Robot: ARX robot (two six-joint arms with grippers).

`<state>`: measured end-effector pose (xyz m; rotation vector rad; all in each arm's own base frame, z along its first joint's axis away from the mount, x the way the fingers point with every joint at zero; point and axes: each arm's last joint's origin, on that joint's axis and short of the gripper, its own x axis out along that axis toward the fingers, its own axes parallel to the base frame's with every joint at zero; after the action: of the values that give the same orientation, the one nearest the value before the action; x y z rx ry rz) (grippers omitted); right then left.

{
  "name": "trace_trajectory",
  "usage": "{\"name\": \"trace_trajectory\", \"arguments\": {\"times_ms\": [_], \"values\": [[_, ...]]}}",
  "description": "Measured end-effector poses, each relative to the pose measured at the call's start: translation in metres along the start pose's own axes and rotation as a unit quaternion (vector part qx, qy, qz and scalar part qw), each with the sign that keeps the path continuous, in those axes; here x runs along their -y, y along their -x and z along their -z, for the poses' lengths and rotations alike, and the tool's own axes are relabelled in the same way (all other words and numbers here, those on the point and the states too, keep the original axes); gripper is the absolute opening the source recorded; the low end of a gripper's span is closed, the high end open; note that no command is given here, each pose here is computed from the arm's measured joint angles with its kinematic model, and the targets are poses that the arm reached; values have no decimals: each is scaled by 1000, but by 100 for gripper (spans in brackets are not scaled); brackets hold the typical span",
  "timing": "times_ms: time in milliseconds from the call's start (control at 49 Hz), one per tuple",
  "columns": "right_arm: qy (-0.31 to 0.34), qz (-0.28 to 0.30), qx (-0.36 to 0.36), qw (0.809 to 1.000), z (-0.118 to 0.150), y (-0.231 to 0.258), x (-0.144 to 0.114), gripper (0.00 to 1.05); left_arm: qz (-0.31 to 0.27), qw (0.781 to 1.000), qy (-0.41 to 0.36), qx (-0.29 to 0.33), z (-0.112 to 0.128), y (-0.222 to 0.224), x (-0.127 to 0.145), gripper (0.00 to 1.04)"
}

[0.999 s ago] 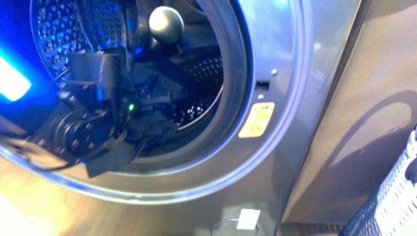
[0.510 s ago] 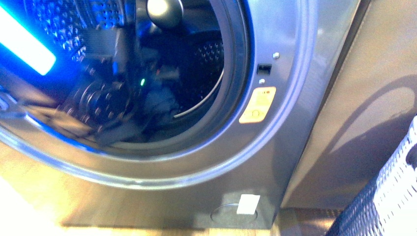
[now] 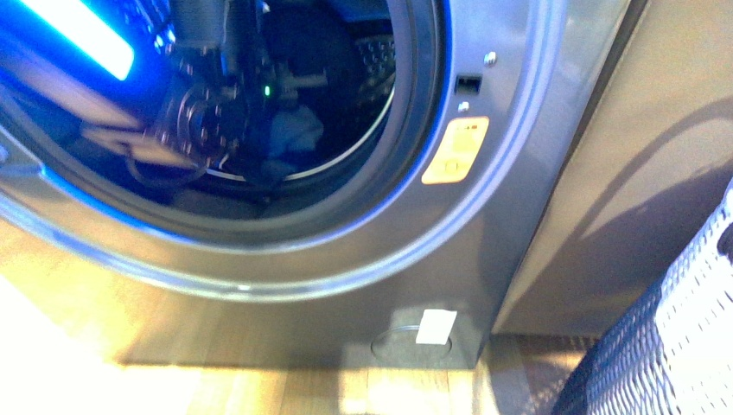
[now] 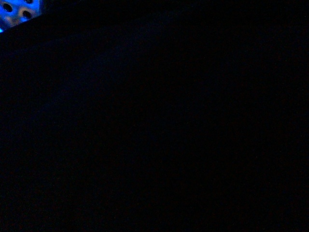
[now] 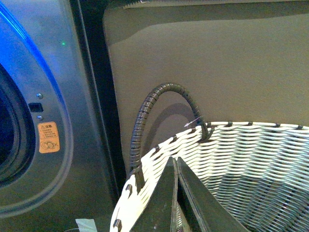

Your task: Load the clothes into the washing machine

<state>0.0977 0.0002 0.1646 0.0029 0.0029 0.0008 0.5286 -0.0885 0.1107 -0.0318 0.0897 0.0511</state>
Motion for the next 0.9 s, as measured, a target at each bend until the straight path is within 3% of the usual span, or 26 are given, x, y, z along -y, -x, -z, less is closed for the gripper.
{"name": "trace_trajectory", "arguments": {"times_ms": [224, 408, 897], "values": [[0, 0, 0, 1000, 0, 0, 0, 2, -18, 999, -31, 7, -16, -16, -1, 14], [0, 0, 0, 1000, 0, 0, 0, 2, -50, 996, -62, -34, 0, -22, -5, 14], [0, 0, 0, 1000, 0, 0, 0, 2, -70, 993, -70, -65, 22, -19, -26, 14]]}}
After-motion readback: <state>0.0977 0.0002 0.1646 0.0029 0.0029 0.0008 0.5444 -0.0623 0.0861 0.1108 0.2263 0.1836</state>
